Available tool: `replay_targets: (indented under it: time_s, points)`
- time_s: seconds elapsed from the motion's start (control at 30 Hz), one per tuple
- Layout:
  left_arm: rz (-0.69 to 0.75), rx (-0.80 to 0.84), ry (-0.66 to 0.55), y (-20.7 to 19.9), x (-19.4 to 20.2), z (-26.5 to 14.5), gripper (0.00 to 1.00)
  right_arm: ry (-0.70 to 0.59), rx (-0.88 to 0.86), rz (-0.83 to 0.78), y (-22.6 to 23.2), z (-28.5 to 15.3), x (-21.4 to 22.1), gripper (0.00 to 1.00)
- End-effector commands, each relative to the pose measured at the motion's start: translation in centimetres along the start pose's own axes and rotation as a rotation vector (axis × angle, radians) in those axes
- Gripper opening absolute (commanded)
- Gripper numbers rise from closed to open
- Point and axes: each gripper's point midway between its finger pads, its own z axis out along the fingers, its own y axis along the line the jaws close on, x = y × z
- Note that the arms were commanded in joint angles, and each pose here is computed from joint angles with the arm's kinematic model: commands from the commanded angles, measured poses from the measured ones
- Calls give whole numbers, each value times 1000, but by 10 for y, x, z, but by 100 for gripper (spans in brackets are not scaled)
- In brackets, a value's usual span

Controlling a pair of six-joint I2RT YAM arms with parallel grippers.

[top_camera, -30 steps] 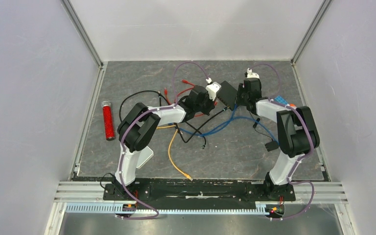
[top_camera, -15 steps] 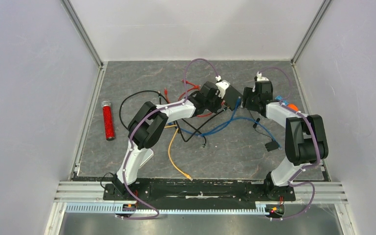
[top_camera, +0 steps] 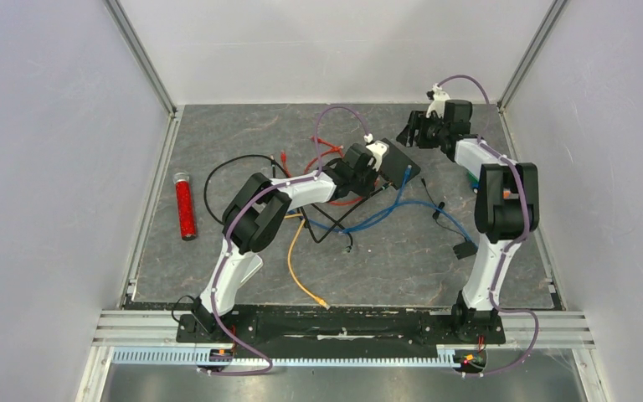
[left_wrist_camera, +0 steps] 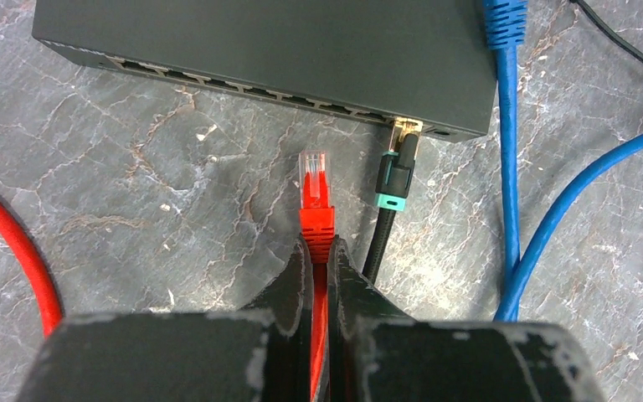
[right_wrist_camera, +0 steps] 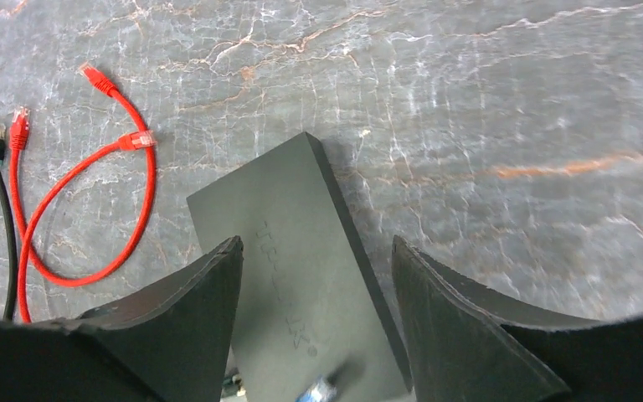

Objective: Insert the plug into the switch port
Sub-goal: Insert the connector into the switch port.

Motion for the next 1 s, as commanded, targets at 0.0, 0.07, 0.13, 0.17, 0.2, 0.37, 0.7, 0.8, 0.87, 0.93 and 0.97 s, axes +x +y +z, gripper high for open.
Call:
replay_targets:
  time_s: [0.0,0.07,0.13,0.17,0.2,0.37,0.7,0.8,0.87,0.93,0.97]
  points:
    - [-28,-16,-12,2,-5,6,2,70,-155,-25,12,23,5,66]
    - [-22,-9,-8,1,-3,6,2,99,-208,-25,15,31,14,65]
    - [-22,-6,-5,1,-1,7,2,129,-245,-21,16,38,21,64]
    - [-21,-5,-3,1,0,8,2,156,-258,-13,15,43,30,64]
    - [-19,-4,-1,1,1,8,2,172,-269,-15,15,45,35,63]
    - [4,18,-8,-3,2,5,2,240,-367,-33,21,46,65,60]
    - [59,3,24,-3,10,-1,2,296,-486,-96,28,42,93,55]
    - [95,15,29,-3,14,-2,2,296,-521,-124,31,40,95,55]
    - [111,33,23,-6,13,-4,2,296,-530,-135,31,40,97,54]
    - [125,79,14,-13,13,-6,2,296,-548,-140,32,41,96,54]
    - [131,103,15,-17,14,-7,2,302,-554,-134,33,41,97,54]
